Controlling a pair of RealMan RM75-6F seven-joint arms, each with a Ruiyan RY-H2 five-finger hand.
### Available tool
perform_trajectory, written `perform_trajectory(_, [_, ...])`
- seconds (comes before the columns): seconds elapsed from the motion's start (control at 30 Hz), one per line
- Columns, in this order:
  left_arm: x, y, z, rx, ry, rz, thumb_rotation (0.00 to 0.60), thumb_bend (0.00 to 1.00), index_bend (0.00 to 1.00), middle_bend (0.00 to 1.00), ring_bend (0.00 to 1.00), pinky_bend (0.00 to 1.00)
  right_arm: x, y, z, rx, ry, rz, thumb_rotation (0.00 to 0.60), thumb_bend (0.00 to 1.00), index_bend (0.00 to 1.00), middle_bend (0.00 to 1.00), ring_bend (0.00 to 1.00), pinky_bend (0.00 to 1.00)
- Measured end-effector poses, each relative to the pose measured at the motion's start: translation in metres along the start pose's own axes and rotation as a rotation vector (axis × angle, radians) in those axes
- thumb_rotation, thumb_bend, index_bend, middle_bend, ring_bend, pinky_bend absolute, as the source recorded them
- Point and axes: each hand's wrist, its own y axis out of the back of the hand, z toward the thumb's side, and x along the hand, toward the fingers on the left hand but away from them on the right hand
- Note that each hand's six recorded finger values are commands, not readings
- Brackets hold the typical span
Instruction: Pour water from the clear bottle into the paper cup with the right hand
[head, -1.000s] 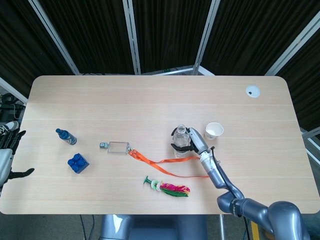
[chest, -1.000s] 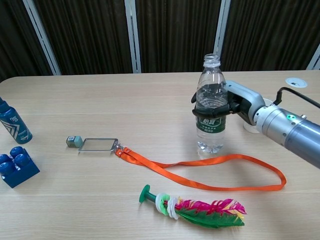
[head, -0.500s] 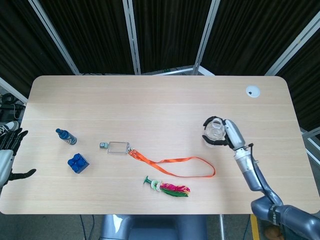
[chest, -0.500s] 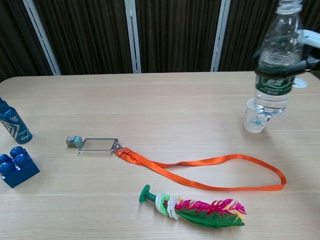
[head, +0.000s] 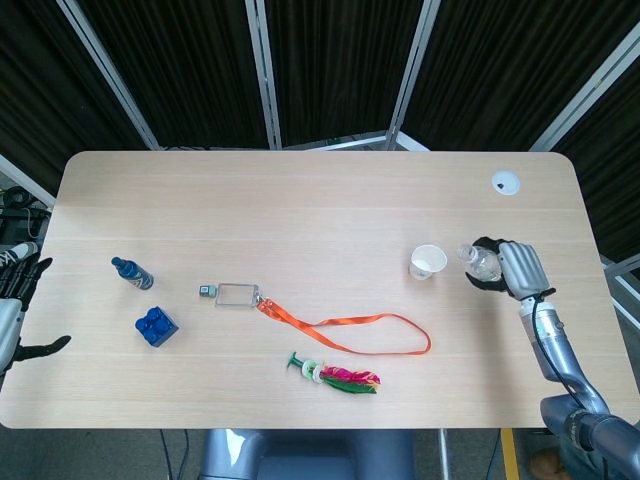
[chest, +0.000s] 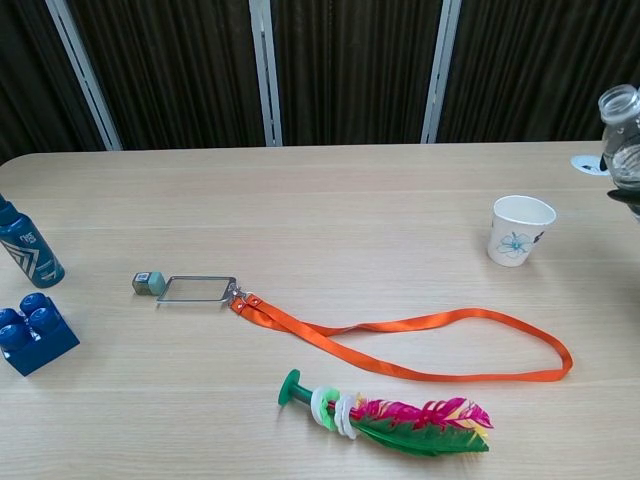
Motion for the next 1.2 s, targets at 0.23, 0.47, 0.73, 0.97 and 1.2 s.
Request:
perform_trajectory(0.23, [0.0, -0.001, -0.002, 0.002, 0.008, -0.005, 0.6, 0.04, 0.0, 0.0, 0.0, 0.0, -0.007, -0.012, -0.01, 0.152, -0.047, 0.008, 0.6, 0.39, 0.47, 0.59, 0.55, 0.48])
perform_trajectory(0.47, [0.001, -0.002, -0.003, 0.006, 0.011, -0.01, 0.6, 0.04, 0.0, 0.0, 0.0, 0.0, -0.013, -0.015, -0.014, 0.248, -0.073, 0.006, 0.6, 0.4, 0.48, 0.59, 0.55, 0.48])
perform_trajectory(0.73, [0.001, -0.004, -0.003, 0.006, 0.012, -0.016, 0.6, 0.03, 0.0, 0.0, 0.0, 0.0, -0.022, -0.02, -0.012, 0.318, -0.109, -0.006, 0.6, 0.4, 0.48, 0.59, 0.56, 0.49])
perform_trajectory(0.97, [0.001, -0.004, -0.004, 0.009, 0.016, -0.017, 0.6, 0.04, 0.0, 0.0, 0.0, 0.0, -0.03, -0.027, -0.006, 0.347, -0.127, 0.004, 0.6, 0.4, 0.48, 0.59, 0.56, 0.49])
perform_trajectory(1.2, [0.003, -0.005, -0.005, 0.011, 0.019, -0.023, 0.6, 0.04, 0.0, 0.0, 0.0, 0.0, -0.035, -0.028, -0.006, 0.387, -0.134, 0.016, 0.6, 0.4, 0.48, 0.59, 0.56, 0.49])
